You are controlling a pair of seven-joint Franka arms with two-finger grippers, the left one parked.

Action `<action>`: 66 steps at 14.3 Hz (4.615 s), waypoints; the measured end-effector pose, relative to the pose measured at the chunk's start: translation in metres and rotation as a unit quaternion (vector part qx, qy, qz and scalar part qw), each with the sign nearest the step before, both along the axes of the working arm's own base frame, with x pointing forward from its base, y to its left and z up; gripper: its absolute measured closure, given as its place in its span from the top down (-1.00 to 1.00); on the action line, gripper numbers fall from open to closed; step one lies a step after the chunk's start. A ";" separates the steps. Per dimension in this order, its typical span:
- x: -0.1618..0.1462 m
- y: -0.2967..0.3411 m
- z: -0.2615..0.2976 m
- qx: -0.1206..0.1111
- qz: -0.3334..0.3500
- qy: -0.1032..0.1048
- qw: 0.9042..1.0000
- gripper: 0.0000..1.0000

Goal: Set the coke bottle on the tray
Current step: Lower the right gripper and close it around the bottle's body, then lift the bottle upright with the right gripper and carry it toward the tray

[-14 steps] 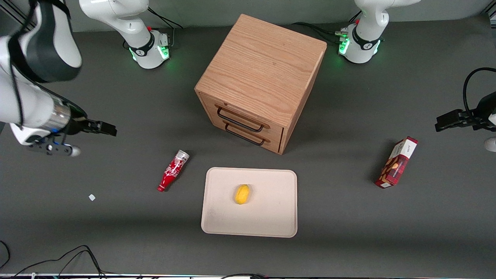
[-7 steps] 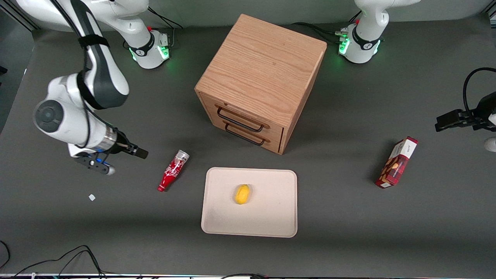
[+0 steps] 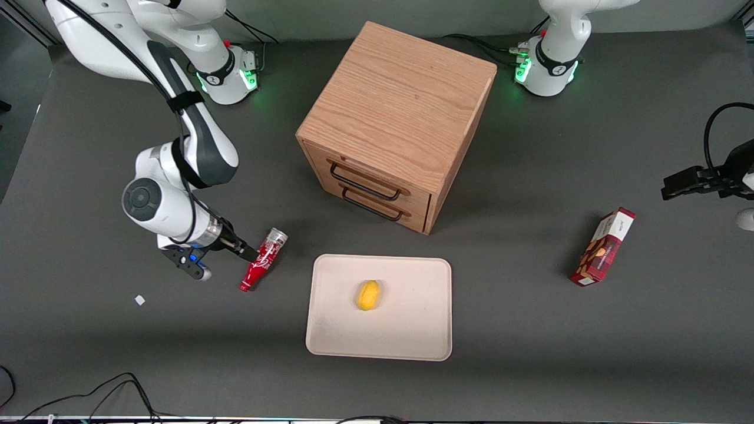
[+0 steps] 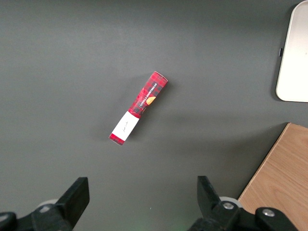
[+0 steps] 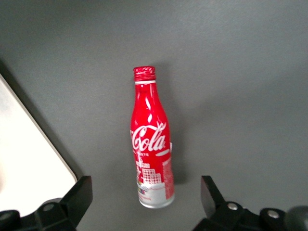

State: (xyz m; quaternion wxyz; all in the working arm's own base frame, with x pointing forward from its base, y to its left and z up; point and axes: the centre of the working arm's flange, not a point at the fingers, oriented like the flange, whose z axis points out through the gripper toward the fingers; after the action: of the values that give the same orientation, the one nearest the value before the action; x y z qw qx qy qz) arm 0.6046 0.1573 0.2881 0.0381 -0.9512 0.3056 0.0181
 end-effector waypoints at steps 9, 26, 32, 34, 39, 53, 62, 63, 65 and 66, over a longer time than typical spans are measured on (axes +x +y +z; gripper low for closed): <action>-0.010 0.023 -0.073 -0.008 -0.014 -0.021 1.000 1.00; -0.016 0.023 -0.103 -0.011 -0.012 -0.017 1.000 0.09; -0.015 0.021 -0.101 -0.013 -0.010 -0.016 1.000 0.08; -0.017 0.016 -0.094 -0.021 0.002 -0.006 1.000 0.08; -0.024 -0.012 0.003 -0.045 0.044 0.031 0.998 0.08; -0.064 -0.060 0.274 -0.030 0.178 0.028 0.983 0.08; 0.068 0.073 0.117 0.016 0.225 0.065 0.972 0.08; 0.081 0.091 0.095 0.018 0.218 0.056 0.974 0.08; 0.096 0.126 0.061 0.010 0.205 0.018 0.979 0.08; 0.098 0.143 0.046 0.004 0.206 0.002 0.979 0.08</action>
State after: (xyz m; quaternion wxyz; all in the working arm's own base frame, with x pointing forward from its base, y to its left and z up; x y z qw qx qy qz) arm 0.7031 0.3003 0.3340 0.0372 -0.9936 0.1032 0.0287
